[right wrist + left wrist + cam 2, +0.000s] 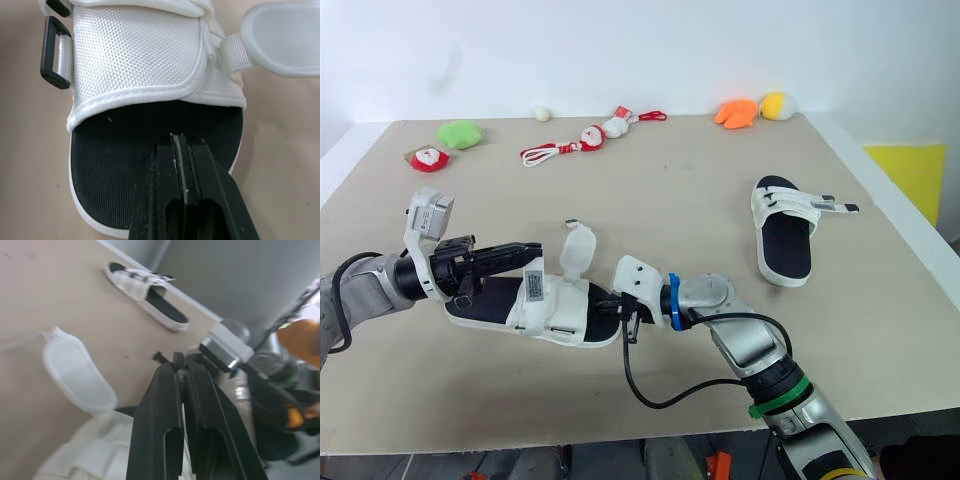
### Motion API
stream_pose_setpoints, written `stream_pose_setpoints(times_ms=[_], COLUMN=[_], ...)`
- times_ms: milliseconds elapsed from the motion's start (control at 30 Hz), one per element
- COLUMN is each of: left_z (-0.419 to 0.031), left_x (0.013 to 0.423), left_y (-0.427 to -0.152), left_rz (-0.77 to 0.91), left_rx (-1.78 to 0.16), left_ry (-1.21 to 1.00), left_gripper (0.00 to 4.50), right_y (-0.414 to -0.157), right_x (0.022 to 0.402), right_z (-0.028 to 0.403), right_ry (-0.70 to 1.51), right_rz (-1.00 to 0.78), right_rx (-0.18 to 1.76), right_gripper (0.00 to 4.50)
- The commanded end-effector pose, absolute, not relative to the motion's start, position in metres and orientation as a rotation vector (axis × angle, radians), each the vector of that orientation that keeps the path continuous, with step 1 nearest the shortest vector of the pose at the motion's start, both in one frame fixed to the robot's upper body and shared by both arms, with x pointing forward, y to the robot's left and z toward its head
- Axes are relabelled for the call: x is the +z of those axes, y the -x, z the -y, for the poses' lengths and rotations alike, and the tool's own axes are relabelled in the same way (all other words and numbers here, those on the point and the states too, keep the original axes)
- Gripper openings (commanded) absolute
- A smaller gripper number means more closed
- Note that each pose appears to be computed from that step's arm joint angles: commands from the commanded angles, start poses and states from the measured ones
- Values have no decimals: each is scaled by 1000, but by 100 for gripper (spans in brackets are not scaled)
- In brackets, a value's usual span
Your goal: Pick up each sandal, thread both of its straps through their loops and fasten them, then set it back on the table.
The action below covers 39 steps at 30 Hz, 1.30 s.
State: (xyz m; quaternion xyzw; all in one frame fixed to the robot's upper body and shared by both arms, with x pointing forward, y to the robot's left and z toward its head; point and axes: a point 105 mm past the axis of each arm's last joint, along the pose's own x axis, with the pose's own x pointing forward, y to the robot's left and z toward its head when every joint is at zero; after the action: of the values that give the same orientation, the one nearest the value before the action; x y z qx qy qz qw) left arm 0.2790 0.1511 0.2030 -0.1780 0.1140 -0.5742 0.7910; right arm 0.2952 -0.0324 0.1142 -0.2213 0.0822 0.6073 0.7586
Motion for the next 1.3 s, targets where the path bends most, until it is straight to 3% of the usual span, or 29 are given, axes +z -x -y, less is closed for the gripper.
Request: stream_pose_setpoints(times_ms=[33,667,1300], left_z=[-156,-166,-168], left_x=[219,204,165], left_y=[-276,-324,-339], left_rz=[-238,-270,-363], left_rx=[-1319,-1296,-1237], left_ry=[419,498,518], left_gripper=[6,6,6], right_y=[-294,-292,-290], right_x=[104,105,106], right_z=[34,37,39], right_ry=[490,491,482], right_rz=[-223,-222,-225], right_rx=[1308,1283,1255], right_gripper=[0,0,0])
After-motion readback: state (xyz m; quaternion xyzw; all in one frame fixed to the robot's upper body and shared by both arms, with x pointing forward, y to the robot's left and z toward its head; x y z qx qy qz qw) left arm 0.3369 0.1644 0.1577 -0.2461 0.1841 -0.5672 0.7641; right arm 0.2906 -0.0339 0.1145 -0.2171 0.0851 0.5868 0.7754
